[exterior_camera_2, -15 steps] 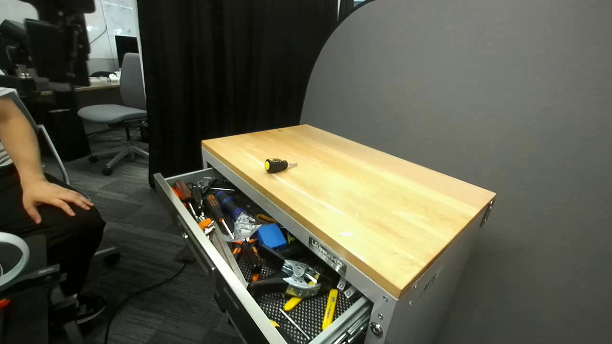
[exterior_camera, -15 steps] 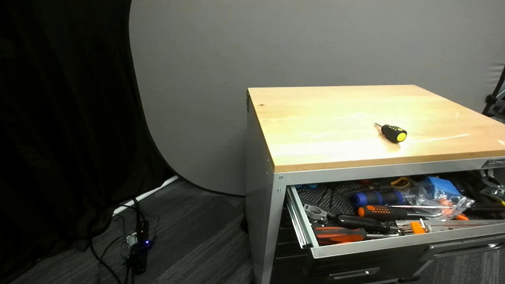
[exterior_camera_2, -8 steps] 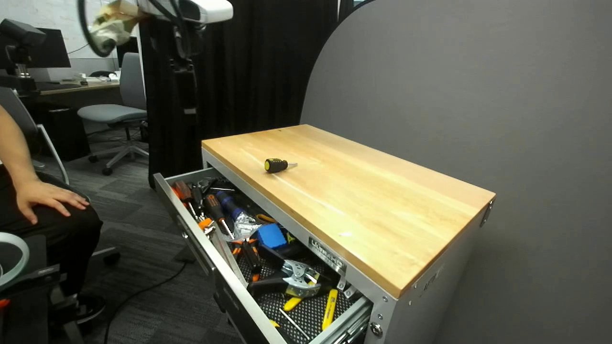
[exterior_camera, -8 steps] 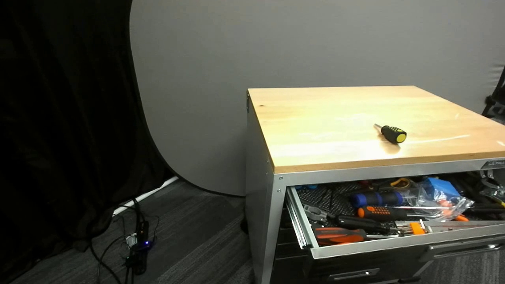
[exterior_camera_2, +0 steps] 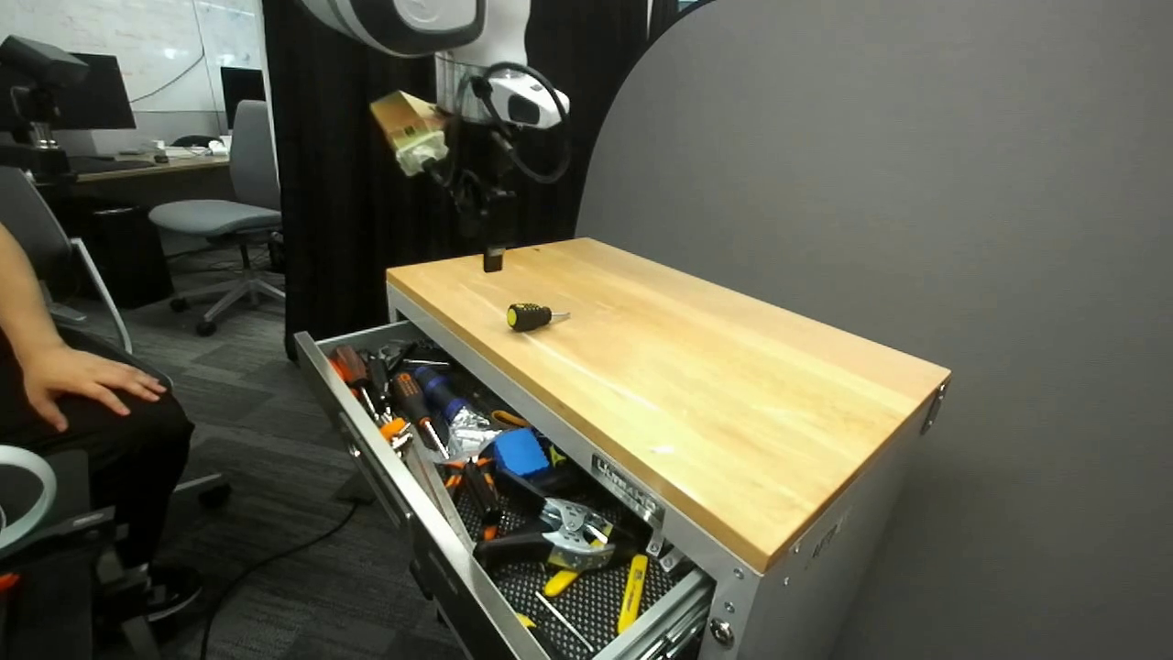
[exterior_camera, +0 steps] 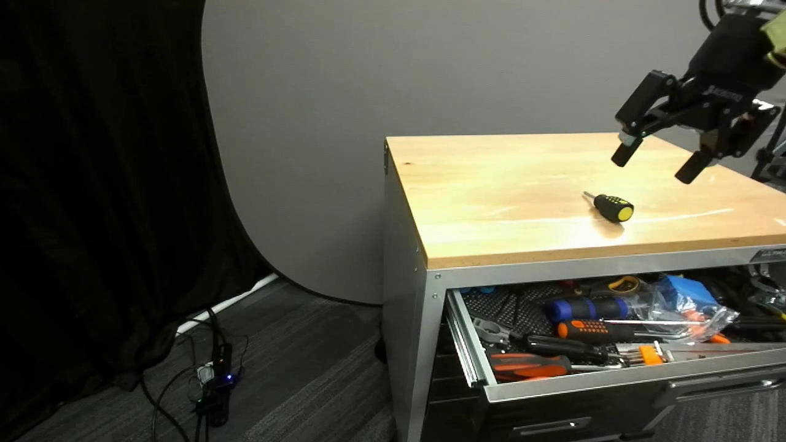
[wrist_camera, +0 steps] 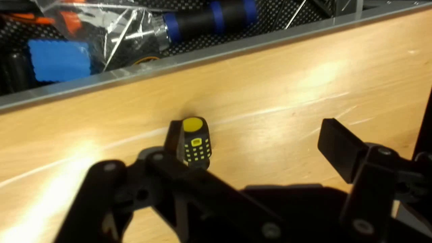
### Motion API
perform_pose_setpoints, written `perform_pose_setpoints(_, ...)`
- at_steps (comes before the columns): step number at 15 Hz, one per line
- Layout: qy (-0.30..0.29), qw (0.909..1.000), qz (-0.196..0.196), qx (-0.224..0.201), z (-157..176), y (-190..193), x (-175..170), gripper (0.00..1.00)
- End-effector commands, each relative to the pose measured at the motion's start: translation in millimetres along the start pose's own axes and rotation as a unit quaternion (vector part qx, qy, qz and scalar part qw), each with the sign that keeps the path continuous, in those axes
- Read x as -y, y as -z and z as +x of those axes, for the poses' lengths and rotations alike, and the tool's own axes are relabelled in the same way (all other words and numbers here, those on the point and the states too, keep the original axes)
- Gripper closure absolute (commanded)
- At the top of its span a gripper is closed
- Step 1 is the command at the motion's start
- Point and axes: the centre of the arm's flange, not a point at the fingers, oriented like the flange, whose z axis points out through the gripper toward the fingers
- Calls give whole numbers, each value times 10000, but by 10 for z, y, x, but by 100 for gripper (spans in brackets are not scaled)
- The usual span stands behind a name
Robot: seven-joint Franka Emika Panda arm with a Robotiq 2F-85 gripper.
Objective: Put the screwdriver in the open drawer then close it
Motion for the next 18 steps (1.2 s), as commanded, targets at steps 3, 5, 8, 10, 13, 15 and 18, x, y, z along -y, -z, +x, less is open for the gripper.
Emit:
perform_pose_setpoints(3,132,9994,-317,43,877,-415,75,0)
perform_pose_setpoints(5,112,9992,-363,107,989,-528,11,0)
perform_pose_setpoints(8,42,9983,-401,412,1053,-628,-83,0)
perform_pose_setpoints(10,-8,9973,-427,598,1043,-698,-139,0)
perform_pose_setpoints(13,-34,9958,-463,786,994,-746,-176,26)
perform_pose_setpoints(15,-50,9959,-435,789,949,-760,-184,42)
perform_pose_setpoints(18,-172,9974,-311,622,843,-765,-201,65)
